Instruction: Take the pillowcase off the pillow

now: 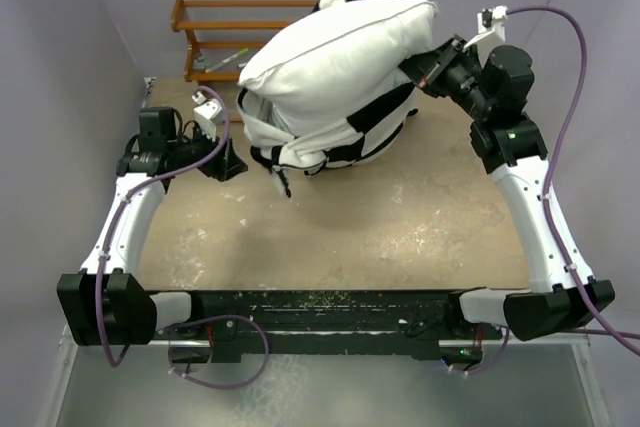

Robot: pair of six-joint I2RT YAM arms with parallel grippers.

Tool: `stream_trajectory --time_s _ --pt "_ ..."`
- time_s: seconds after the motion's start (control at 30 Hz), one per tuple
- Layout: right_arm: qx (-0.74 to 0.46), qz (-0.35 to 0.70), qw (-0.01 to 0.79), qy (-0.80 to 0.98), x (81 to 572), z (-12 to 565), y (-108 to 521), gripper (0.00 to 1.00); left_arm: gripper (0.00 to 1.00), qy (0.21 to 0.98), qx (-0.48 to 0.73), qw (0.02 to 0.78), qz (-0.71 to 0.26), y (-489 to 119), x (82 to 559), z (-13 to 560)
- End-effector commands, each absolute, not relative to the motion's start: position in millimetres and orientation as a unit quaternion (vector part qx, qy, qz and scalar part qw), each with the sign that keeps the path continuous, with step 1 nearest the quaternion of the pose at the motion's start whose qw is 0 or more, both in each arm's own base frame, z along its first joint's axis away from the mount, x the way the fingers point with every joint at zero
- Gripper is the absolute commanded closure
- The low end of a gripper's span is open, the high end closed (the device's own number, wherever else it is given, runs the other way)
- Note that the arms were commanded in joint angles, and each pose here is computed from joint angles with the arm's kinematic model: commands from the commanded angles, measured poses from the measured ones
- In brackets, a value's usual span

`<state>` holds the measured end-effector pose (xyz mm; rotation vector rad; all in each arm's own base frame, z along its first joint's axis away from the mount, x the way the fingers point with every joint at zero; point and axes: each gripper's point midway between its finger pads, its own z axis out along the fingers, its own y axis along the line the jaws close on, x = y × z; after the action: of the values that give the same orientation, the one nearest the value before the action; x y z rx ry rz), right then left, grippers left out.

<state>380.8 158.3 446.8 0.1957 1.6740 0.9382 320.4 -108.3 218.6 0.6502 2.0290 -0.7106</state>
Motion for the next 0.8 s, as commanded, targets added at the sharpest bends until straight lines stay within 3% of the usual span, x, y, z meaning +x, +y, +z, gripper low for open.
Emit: stream_trajectory --time_s 0.0,0.07,0.2,0.33,0.63,0.77 --pt "0.123 0.379 0.638 0.659 390.8 483.1 123.0 1.00 0.14 0.812 0.255 0.478 -0.215 -84.7 334.9 263.3" --pt "0.128 0.370 0.643 0.658 391.0 483.5 119.4 1.00 0.00 0.776 0.273 0.529 -0.206 -83.0 328.5 326.5" --pt "0.121 0.383 0.652 0.644 387.7 494.7 123.1 1.00 0.01 0.686 0.326 0.621 -0.193 -92.7 293.9 440.2" --pt "0.111 0.400 0.646 0.640 381.0 502.1 150.4 1.00 0.01 0.624 0.355 0.658 -0.228 -114.1 260.6 495.8" --pt "0.087 0.432 0.643 0.626 347.6 533.5 209.5 1.00 0.01 0.644 0.352 0.581 -0.352 -139.6 272.5 469.4" --pt "0.081 0.439 0.642 0.624 337.7 537.7 214.2 1.00 0.01 0.647 0.336 0.597 -0.335 -135.8 285.3 458.3"
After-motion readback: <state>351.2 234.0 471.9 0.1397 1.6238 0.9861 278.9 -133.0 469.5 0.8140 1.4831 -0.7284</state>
